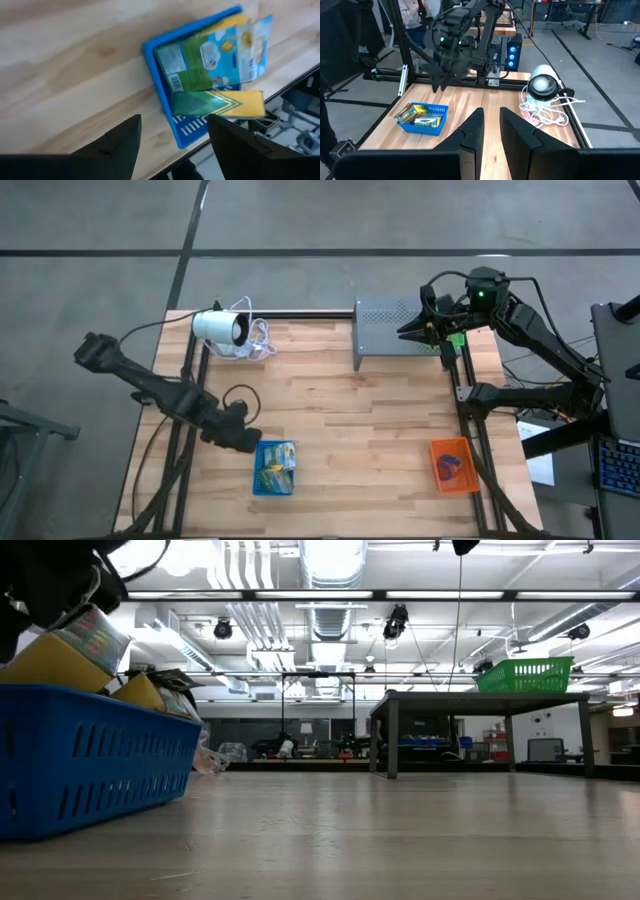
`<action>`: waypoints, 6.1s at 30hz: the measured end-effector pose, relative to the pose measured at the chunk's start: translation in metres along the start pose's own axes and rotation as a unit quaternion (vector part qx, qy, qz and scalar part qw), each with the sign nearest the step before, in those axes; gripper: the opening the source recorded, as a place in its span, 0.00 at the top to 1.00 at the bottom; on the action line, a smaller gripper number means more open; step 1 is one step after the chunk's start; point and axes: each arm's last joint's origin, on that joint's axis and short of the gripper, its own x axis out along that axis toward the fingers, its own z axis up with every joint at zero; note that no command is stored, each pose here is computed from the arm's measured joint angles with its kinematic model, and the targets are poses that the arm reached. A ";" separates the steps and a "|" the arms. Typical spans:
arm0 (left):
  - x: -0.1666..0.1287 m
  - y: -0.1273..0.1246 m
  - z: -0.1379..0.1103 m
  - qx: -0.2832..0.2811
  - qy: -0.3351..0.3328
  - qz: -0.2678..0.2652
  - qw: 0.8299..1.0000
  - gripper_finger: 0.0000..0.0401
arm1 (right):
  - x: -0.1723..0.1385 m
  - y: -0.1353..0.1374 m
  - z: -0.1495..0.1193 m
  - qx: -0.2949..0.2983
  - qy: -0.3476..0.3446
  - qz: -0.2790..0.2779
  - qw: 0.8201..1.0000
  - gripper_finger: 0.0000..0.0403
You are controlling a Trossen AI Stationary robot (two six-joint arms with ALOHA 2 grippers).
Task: Pick & Place Office Desk Supplies
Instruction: Put the blue bin on the shelf
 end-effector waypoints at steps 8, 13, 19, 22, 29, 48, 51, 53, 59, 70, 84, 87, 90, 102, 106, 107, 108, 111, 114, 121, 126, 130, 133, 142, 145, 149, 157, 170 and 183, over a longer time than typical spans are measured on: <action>0.030 -0.007 0.000 -0.016 0.028 0.016 0.999 0.42 | 0.000 0.000 0.000 0.000 0.000 0.000 1.000 0.85; 0.039 -0.007 0.002 -0.042 0.023 0.037 0.998 0.42 | 0.000 0.000 0.000 0.000 0.000 0.000 1.000 0.85; 0.053 -0.009 0.006 -0.055 0.016 0.052 0.997 0.45 | 0.000 0.000 0.000 0.000 0.000 0.000 1.000 0.85; 0.058 -0.009 0.006 -0.056 0.018 0.062 0.996 0.47 | 0.000 0.000 0.000 0.000 0.000 0.000 1.000 0.85; 0.073 -0.008 0.008 -0.060 0.014 0.083 0.995 0.54 | 0.000 0.000 0.000 0.000 0.000 0.000 1.000 0.85; 0.085 -0.013 0.008 -0.034 0.036 0.072 0.996 0.95 | 0.000 0.000 0.000 0.000 0.000 0.000 1.000 0.85; 0.085 -0.013 0.008 -0.034 0.037 0.072 0.996 0.98 | 0.000 0.000 0.000 0.000 0.000 0.000 1.000 0.85; 0.085 -0.013 0.008 -0.034 0.040 0.073 0.996 0.97 | 0.000 0.000 0.000 0.000 0.000 0.000 1.000 0.85; 0.076 -0.015 0.008 -0.041 0.043 0.056 0.997 0.98 | 0.000 0.000 0.000 0.000 0.000 0.000 1.000 0.85; 0.045 -0.019 0.021 -0.070 0.029 -0.005 0.997 0.97 | 0.000 0.000 0.000 0.000 0.000 0.000 1.000 0.85; 0.008 -0.051 0.056 -0.080 -0.057 -0.094 0.991 0.98 | 0.000 0.000 0.000 0.000 0.000 -0.001 1.000 0.85; -0.004 -0.060 0.067 -0.087 -0.087 -0.116 0.986 0.98 | 0.000 0.000 0.000 0.000 0.000 -0.001 1.000 0.85; -0.015 -0.066 0.081 -0.091 -0.108 -0.133 0.981 0.98 | 0.000 0.000 0.000 0.000 0.000 -0.001 1.000 0.85; -0.054 -0.082 0.124 -0.111 -0.146 -0.163 0.969 0.98 | 0.000 0.000 0.000 0.000 0.000 -0.001 1.000 0.85; -0.061 -0.086 0.142 -0.108 -0.145 -0.128 0.975 0.98 | 0.000 0.000 0.000 0.000 0.000 -0.001 1.000 0.85; -0.064 -0.088 0.149 -0.102 -0.146 -0.123 0.976 0.98 | 0.000 0.000 0.000 0.000 0.000 -0.001 1.000 0.85; -0.066 -0.090 0.156 -0.094 -0.146 -0.121 0.977 0.98 | 0.000 0.000 0.000 0.000 0.000 -0.001 1.000 0.85; -0.075 -0.094 0.176 -0.069 -0.155 -0.129 0.977 0.98 | 0.000 0.000 0.000 0.000 0.000 -0.001 1.000 0.85; -0.082 -0.096 0.197 -0.049 -0.156 -0.136 0.977 0.98 | 0.000 0.000 0.000 0.000 0.000 -0.001 1.000 0.85; -0.087 -0.091 0.236 -0.005 -0.128 -0.125 0.984 0.98 | 0.000 0.000 0.000 0.000 0.000 -0.001 1.000 0.85; -0.078 -0.095 0.251 0.000 -0.109 -0.107 0.988 0.98 | 0.000 0.000 0.000 0.000 0.000 -0.001 1.000 0.85; -0.073 -0.105 0.265 0.029 -0.126 -0.124 0.984 0.98 | 0.000 0.000 0.000 0.000 0.000 -0.001 1.000 0.85; -0.068 -0.109 0.273 0.025 -0.136 -0.135 0.981 0.97 | 0.000 0.000 0.000 0.000 0.000 -0.001 1.000 0.85; -0.066 -0.124 0.295 -0.005 -0.148 -0.158 0.976 0.97 | 0.000 0.000 0.000 0.000 0.000 -0.001 1.000 0.85; -0.071 -0.131 0.302 -0.005 -0.164 -0.168 0.972 0.97 | 0.000 0.000 0.000 0.000 0.000 -0.001 1.000 0.85; -0.073 -0.135 0.314 -0.007 -0.182 -0.168 0.969 0.97 | 0.000 0.000 0.000 0.000 0.000 -0.001 1.000 0.85; -0.068 -0.139 0.340 -0.006 -0.197 -0.168 0.966 0.97 | 0.000 0.000 0.000 0.000 0.000 -0.001 1.000 0.85; -0.066 -0.152 0.362 0.007 -0.197 -0.176 0.964 0.98 | 0.000 0.000 0.000 0.000 0.000 -0.001 1.000 0.85; -0.054 -0.156 0.377 0.049 -0.232 -0.192 0.952 0.98 | 0.000 0.000 0.000 0.000 0.000 -0.001 1.000 0.85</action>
